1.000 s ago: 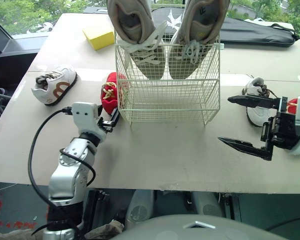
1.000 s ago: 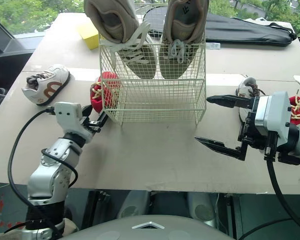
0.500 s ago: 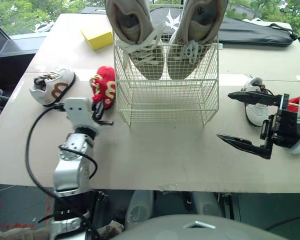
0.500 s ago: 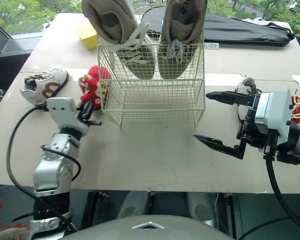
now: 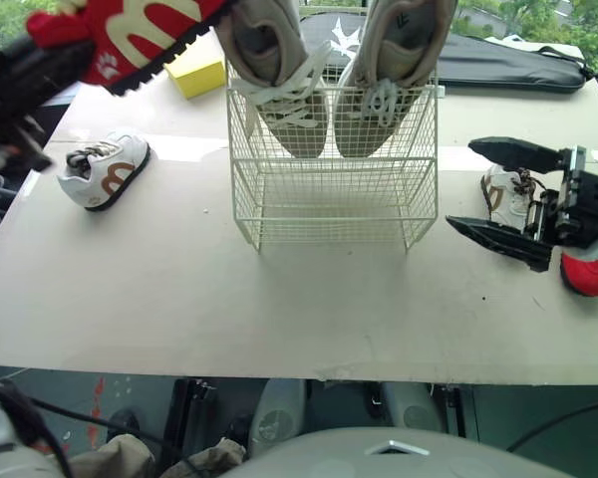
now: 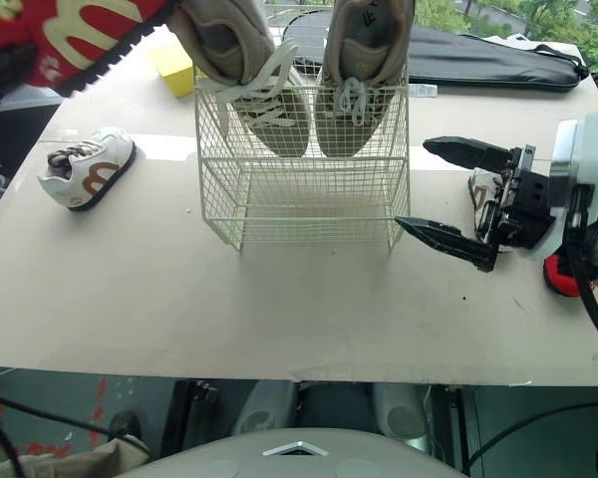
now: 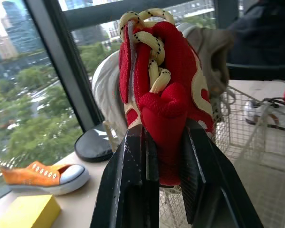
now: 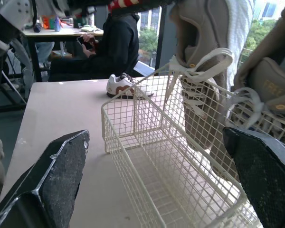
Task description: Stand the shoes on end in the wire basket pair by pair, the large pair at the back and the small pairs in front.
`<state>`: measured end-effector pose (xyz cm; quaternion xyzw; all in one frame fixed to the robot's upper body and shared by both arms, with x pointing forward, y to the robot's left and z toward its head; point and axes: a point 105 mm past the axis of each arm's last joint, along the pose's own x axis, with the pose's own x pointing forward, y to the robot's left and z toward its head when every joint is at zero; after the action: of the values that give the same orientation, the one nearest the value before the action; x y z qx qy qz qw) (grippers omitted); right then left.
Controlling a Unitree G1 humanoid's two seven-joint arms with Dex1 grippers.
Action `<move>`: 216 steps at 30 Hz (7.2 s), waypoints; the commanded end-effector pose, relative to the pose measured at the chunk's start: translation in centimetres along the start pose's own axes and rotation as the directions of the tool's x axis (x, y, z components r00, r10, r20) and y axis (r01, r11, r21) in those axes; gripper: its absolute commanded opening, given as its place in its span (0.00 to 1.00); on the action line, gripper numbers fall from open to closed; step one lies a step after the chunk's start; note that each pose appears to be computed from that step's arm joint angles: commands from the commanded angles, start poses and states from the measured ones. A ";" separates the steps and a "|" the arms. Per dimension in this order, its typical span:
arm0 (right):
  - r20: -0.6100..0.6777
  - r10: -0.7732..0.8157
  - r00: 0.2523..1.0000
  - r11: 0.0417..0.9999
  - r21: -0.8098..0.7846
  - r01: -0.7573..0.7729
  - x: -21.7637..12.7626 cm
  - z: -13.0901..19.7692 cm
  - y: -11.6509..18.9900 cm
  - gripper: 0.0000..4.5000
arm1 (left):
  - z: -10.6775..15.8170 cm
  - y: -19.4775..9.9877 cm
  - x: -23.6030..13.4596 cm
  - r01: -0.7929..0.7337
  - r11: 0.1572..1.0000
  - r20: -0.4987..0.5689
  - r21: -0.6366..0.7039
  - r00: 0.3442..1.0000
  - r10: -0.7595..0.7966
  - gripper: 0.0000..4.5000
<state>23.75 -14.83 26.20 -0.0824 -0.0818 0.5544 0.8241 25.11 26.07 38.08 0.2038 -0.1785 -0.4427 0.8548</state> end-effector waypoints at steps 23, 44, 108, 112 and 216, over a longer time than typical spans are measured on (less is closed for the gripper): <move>-0.037 0.237 0.971 0.957 0.181 -0.227 -0.2 6.5 -0.9 1.00 | -0.3 -10.2 17.3 0.755 0.331 -0.182 0.566 0.506 -0.843 0.08; -0.408 0.410 0.816 0.836 0.526 -0.156 3.0 2.2 -1.1 1.00 | -0.2 -12.0 18.9 0.638 0.052 -0.311 0.769 0.443 -0.841 0.08; 0.360 0.105 0.927 0.992 0.029 -0.124 21.1 0.0 -3.2 0.01 | -7.9 -13.0 -4.8 -0.302 0.883 -0.065 -0.358 0.952 0.299 0.89; 0.343 0.099 0.934 0.992 0.036 -0.118 21.5 -0.9 -3.5 0.01 | -8.0 -12.7 -4.1 -0.298 0.884 -0.057 -0.361 0.953 0.298 0.89; -0.043 -0.138 0.989 0.967 -0.223 0.125 0.2 1.3 1.2 1.00 | -7.8 -2.3 8.0 -0.033 0.992 0.075 0.124 0.997 0.024 0.07</move>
<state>23.28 -14.18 26.17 -0.1673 -0.1037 0.4913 0.8485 31.71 19.65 29.98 0.2114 -0.2097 -0.4522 0.8407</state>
